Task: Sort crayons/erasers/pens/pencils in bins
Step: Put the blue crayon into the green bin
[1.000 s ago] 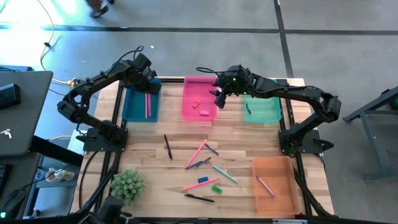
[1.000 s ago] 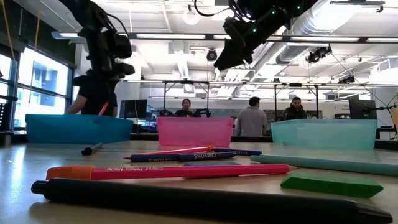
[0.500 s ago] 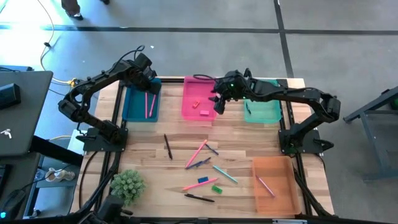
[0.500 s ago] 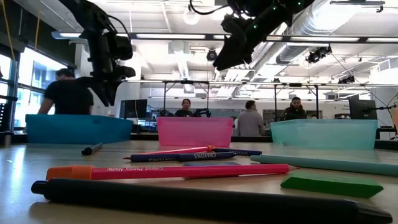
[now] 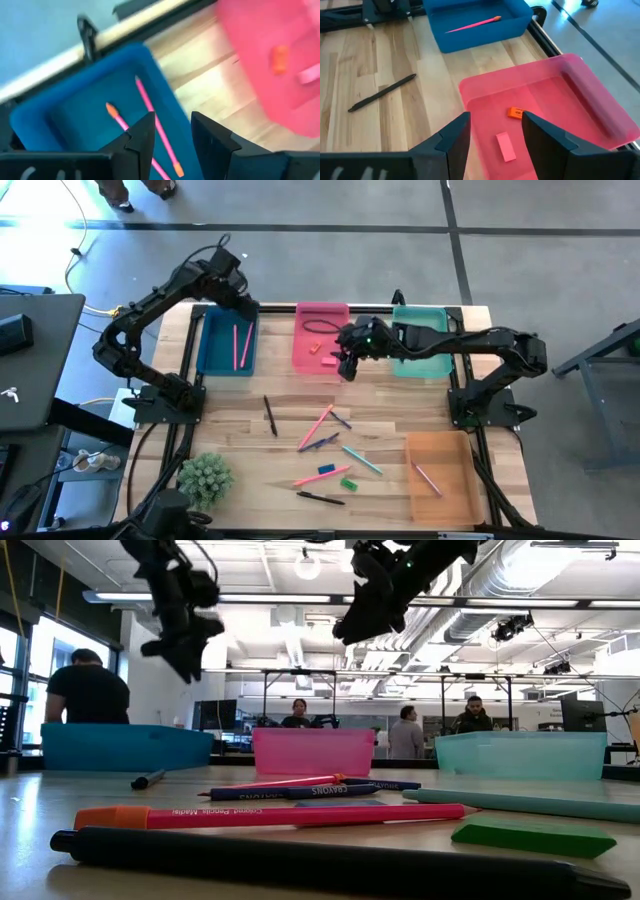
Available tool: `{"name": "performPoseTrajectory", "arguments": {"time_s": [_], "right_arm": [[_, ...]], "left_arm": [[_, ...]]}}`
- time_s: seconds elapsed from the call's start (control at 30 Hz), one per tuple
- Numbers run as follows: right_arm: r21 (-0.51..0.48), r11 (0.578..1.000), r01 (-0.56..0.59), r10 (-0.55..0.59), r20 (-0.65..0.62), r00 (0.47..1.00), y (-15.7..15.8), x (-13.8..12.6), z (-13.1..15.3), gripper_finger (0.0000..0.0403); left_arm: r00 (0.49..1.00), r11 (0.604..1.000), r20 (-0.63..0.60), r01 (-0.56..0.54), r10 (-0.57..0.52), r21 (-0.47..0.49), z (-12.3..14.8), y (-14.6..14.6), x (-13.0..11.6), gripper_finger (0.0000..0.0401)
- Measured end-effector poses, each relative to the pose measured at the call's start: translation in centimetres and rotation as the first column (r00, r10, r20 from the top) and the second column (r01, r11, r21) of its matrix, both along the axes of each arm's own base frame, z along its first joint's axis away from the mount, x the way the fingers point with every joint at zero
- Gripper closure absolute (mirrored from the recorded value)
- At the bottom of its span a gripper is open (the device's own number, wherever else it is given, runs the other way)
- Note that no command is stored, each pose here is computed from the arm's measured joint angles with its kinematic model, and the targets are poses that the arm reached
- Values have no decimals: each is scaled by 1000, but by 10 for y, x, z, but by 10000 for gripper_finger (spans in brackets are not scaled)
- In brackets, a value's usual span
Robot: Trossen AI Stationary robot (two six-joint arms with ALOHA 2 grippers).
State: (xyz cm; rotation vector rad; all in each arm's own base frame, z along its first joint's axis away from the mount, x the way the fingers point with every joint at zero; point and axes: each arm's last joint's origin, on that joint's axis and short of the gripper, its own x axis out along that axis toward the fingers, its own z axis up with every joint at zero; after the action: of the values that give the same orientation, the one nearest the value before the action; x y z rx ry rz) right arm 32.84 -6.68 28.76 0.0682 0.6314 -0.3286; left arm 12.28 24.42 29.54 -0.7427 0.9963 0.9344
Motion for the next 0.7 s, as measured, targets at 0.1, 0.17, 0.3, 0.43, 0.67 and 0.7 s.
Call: {"name": "performPoseTrajectory", "arguments": {"time_s": [0.1, 0.17, 0.3, 0.43, 0.67, 0.7], "right_arm": [[-15, 1000, -8, 8, -8, 1000, 11, 2, 0, 231], [5, 1000, 11, -11, -24, 1000, 17, 2, 5, 231], [24, 996, 81, -79, -72, 994, 22, -1, 18, 231], [61, 992, 112, -106, -94, 990, 28, -3, 26, 231], [210, 959, 191, -144, -221, 965, 48, -4, 8, 231], [238, 952, 193, -136, -235, 962, 52, -3, 4, 231]], "left_arm": [[997, 998, 42, 63, -65, 27, 26, -2, 3, 291], [991, 992, 72, 111, -115, 59, 42, -8, 5, 294], [970, 971, 126, 188, -207, 147, 64, -26, 8, 299], [951, 947, 142, 245, -277, 205, 74, -48, 11, 305], [901, 905, 218, 307, -376, 295, 55, -85, 19, 311], [897, 904, 226, 310, -381, 296, 52, -89, 19, 311]]}}
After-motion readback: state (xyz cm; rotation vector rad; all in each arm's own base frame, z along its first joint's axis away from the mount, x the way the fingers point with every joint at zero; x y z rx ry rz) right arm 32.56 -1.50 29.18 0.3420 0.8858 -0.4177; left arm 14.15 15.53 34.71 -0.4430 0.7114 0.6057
